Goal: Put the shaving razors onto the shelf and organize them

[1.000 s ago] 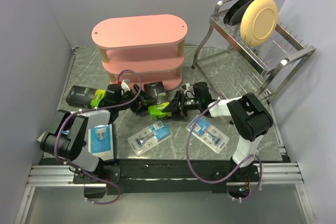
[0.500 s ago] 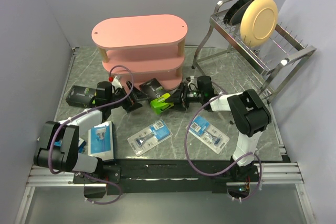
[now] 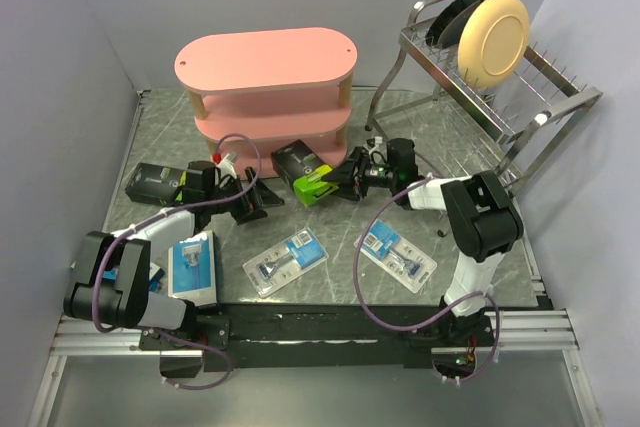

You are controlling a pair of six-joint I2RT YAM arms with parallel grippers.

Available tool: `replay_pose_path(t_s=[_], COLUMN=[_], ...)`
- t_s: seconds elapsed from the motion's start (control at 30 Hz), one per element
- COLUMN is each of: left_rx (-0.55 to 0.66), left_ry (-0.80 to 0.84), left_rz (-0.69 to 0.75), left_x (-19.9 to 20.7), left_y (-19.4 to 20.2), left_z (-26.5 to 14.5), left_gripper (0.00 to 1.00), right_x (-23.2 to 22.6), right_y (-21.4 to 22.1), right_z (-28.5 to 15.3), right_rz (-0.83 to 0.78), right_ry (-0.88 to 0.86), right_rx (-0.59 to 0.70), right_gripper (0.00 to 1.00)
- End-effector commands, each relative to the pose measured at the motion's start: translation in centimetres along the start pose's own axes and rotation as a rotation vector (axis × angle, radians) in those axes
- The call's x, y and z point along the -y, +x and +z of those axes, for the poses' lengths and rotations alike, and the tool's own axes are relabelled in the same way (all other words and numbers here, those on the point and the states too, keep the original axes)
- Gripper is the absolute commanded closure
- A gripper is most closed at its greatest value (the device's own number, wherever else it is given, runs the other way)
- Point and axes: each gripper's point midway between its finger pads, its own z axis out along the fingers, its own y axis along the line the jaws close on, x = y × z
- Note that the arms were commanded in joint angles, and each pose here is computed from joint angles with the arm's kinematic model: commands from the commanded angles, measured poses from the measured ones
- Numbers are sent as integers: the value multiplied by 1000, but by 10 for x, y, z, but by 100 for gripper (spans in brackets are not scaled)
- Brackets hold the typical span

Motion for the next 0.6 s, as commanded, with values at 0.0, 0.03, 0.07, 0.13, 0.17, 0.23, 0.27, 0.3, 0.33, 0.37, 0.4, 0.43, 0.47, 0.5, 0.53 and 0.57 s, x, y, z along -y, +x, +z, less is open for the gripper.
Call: replay_pose_path(t_s=[0.0,0.03,0.07,0.13,0.17,0.23,0.27,0.3,0.33,0.37,0.4,0.43,0.47,0.5,0.53,0.57], left_rx=[-14,-19,-16,-12,-7,9,18,26,37,49,45,46,57,48,44,45], left_ry=[35,33,33,35,38,18,9,-2,-25,-31,-35,-42,-56,-53,-53,-60], left_rz=[104,102,102,105,118,131,151,160,160,174,183,190,209,230,245,274], left_x=[14,12,13,12,15,12,12,11,7,7,9,9,10,15,17,17], left_y=[-8,-8,-10,-13,-16,-23,-28,-30,-33,-36,-34,-34,-36,-31,-30,-29], left_z=[-2,-1,0,3,4,7,8,9,12,13,17,20,23,27,31,33], left_gripper=[5,5,5,5,5,6,6,7,8,8,8,10,11,12,16,18], right_x=[-74,-76,-77,-65,-56,-44,-34,-28,-23,-15,-11,-5,3,5,9,17], right_y=[-7,-8,-12,-26,-32,-50,-56,-60,-63,-68,-71,-74,-78,-80,-81,-83], right_z=[-23,-25,-29,-34,-32,-35,-32,-32,-30,-26,-24,-22,-20,-18,-16,-13], right_rz=[-192,-198,-218,-187,-161,-123,-98,-83,-72,-55,-38,-15,32,46,68,125], right_ry=[-172,-170,-164,-120,-102,-77,-61,-46,-32,-17,-8,2,15,10,10,16], right_rx=[33,37,56,104,115,165,176,182,188,189,192,202,214,220,223,230], right_gripper=[83,83,83,83,83,83,83,82,82,82,82,82,82,81,81,81])
